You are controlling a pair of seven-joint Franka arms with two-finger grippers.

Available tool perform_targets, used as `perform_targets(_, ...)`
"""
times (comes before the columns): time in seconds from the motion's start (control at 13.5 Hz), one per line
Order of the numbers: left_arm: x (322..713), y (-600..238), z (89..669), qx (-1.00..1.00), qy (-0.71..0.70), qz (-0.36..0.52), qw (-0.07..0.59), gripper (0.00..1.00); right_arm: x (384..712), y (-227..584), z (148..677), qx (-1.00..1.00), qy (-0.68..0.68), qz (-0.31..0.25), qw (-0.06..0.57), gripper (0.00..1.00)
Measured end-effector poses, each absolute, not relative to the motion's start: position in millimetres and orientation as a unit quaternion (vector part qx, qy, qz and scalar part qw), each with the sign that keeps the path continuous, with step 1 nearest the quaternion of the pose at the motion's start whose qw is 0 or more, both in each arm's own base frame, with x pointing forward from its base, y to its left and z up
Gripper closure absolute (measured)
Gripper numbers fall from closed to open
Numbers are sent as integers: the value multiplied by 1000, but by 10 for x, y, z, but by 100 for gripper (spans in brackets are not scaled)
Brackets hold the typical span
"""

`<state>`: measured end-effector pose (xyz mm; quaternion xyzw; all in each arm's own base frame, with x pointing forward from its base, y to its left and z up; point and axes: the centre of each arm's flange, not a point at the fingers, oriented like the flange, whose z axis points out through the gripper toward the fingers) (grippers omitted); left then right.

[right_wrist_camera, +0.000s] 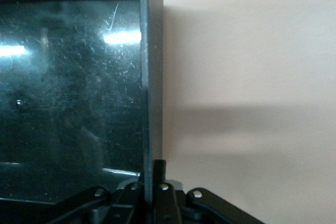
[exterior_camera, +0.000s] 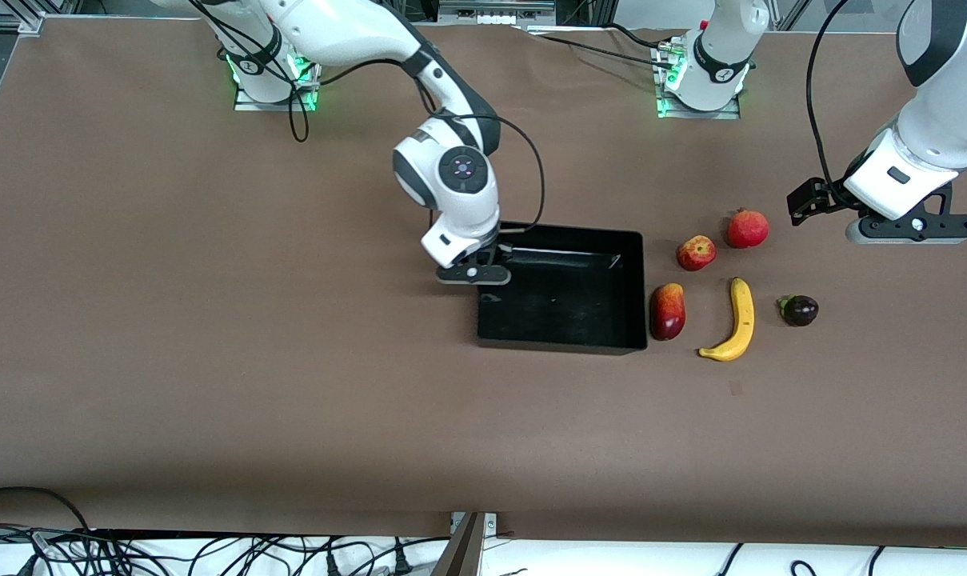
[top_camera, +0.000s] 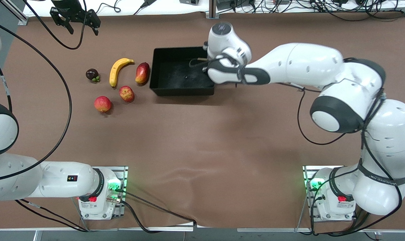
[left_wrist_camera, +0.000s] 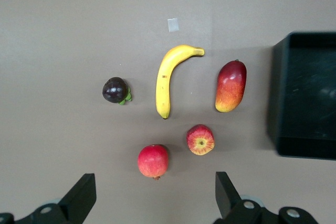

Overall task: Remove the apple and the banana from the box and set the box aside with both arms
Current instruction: 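Slide the black tray across the table away from the fruits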

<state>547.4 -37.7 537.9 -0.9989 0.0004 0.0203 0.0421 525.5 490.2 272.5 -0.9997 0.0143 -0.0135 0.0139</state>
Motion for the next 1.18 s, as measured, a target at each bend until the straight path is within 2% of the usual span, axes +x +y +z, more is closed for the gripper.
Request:
perform_targets(0.37,5474,-377,5378,-999,0,20,42,0,6178,3227,3673,-999,-45,10,-6,97)
perform_targets(0.59,5474,-377,5378,-999,0,20,42,0,6485,2120,3759,-997,-73,25,-6,97)
perform_targets(0.89,5473,-378,5377,-999,1,21,42,0,6428,812,3408,-995,-84,46,17,97)
perform_targets(1.18,5472,-379,5376,-999,1,21,42,0,5961,-121,2726,-997,-64,31,3,97)
